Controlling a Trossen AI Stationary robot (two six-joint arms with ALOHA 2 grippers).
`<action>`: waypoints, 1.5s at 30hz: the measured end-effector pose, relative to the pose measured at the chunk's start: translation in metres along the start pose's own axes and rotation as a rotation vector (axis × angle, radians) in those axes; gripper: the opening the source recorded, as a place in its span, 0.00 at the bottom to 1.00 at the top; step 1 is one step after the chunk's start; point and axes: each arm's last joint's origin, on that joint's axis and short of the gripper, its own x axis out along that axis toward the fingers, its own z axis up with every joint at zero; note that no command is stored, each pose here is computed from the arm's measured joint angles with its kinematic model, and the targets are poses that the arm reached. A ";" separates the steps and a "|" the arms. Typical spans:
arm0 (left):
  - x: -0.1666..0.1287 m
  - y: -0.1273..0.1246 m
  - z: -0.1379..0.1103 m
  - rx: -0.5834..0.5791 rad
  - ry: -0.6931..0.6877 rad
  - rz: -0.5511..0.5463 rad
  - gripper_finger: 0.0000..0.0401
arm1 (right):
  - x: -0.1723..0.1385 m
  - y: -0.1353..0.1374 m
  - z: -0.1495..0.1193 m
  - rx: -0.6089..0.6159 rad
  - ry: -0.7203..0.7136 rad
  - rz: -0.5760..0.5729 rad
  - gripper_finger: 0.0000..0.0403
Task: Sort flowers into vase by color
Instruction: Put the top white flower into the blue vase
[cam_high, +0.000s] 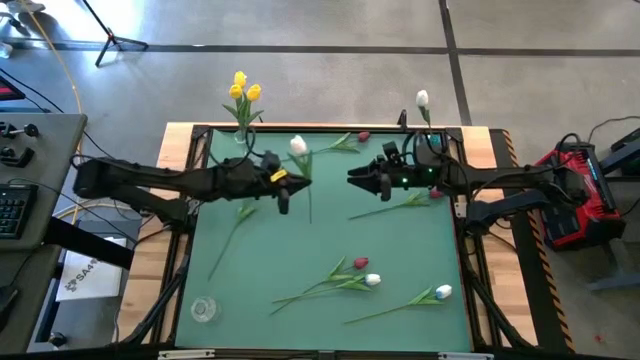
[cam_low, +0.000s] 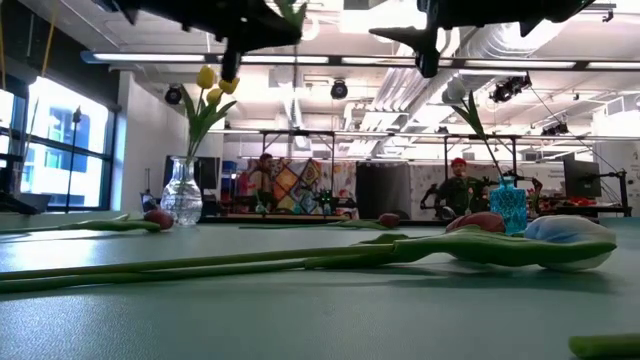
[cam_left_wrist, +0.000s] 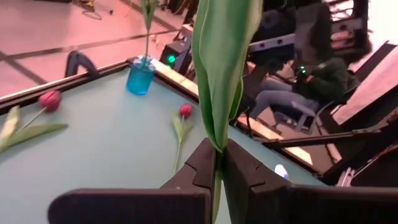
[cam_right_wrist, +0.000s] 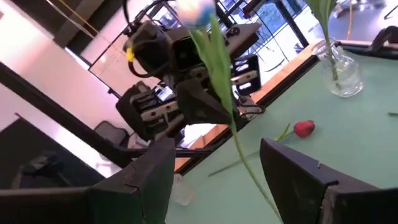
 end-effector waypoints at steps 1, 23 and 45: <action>0.005 0.001 -0.001 0.002 -0.008 -0.010 0.01 | 0.001 0.000 -0.001 -0.010 -0.010 -0.014 0.56; 0.073 -0.016 0.004 0.061 0.046 -0.252 0.01 | 0.007 0.010 -0.016 -0.283 0.049 0.044 0.56; 0.080 -0.021 0.002 -0.008 0.061 -0.246 0.01 | 0.025 -0.003 -0.021 -0.186 0.068 0.084 0.36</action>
